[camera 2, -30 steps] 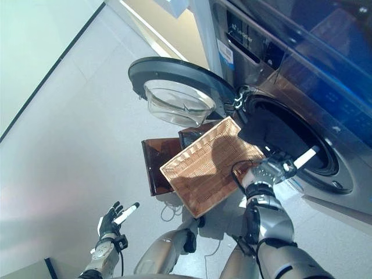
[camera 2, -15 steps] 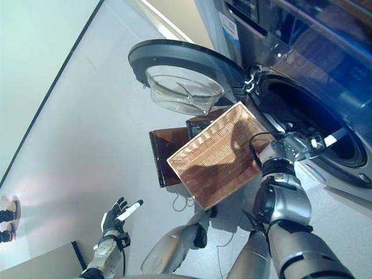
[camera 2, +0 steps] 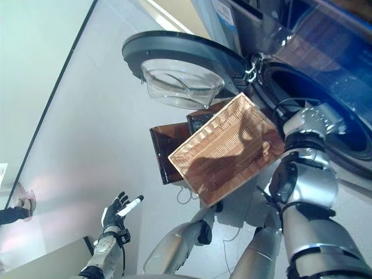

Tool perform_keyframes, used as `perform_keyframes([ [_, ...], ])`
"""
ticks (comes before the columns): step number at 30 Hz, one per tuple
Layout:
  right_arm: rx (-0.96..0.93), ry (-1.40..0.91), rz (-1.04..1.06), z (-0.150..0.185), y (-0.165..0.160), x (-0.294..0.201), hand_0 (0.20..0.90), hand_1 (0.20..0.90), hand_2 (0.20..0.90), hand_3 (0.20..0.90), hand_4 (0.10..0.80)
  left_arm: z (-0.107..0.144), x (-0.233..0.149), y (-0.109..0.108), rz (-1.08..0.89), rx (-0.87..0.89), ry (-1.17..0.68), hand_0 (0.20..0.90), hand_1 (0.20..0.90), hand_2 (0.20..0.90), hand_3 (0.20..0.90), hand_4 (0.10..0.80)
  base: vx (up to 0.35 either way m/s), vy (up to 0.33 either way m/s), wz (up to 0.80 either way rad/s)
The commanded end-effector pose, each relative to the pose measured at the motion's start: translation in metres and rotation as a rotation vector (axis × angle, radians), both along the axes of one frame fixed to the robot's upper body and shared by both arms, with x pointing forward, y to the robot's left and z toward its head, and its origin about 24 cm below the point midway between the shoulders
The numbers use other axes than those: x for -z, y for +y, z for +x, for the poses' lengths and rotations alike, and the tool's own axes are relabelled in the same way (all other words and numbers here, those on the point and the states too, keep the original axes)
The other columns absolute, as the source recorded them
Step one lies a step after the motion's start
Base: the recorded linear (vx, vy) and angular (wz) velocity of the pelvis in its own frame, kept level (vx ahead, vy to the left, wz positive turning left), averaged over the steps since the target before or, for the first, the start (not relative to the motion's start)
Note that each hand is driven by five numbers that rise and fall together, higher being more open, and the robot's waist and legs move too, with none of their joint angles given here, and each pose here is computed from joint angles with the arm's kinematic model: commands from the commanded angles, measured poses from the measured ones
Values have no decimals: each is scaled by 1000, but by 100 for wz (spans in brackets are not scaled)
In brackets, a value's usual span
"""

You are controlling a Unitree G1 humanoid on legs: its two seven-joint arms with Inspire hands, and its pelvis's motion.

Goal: Pick up the clothes and place them into the washing machine

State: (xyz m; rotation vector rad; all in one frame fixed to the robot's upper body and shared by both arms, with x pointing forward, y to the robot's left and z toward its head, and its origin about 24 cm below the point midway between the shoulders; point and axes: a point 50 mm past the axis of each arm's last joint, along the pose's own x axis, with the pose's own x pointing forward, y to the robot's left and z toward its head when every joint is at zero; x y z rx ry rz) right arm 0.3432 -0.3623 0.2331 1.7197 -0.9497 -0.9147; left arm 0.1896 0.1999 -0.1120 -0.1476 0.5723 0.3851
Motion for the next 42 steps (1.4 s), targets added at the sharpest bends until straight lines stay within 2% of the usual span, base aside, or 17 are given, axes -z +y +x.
perform_keyframes([
  [1,156,-115,-347,-34,-19,-107,200,200,200,200,300,13,-17,29,106,-37,-80,900,900,900,900,800,-8,-18,-7],
  [9,224,-47,-486,-59,-24,-165,200,200,200,200,300,24,-29,28,103,-18,-153,900,900,900,900,800,-51,-39,1],
  [14,244,40,-509,-63,-25,-175,200,200,200,200,300,27,-33,29,114,-11,-170,900,900,900,900,800,-25,-16,-1],
  [20,284,191,-648,-72,-18,-205,200,200,200,200,300,36,-43,27,115,-3,-232,900,900,900,900,800,-38,-25,2],
  [29,338,320,-749,-74,-11,-219,200,200,200,200,300,48,-59,27,121,6,-315,900,900,900,900,800,-33,-59,-1],
  [34,368,504,-817,-69,-12,-215,200,200,200,200,300,49,-65,31,145,17,-342,900,900,900,900,800,-16,-23,2],
  [35,369,506,-817,-69,-11,-216,247,247,247,247,333,49,-65,30,144,17,-343,900,900,900,900,800,0,0,0],
  [36,409,665,-821,-67,-16,-210,900,900,900,900,800,48,-68,37,164,13,-347,900,900,900,900,800,0,0,0],
  [37,410,688,-863,-64,-10,-213,900,900,900,900,800,50,-70,36,168,17,-357,900,900,900,900,800,0,0,0],
  [39,461,875,-949,-57,-8,-209,900,900,900,900,800,49,-73,42,190,11,-361,900,900,900,900,800,0,0,0],
  [42,509,1001,-970,-53,-4,-207,900,900,900,900,800,51,-77,44,218,14,-375,900,900,900,900,800,0,0,0],
])
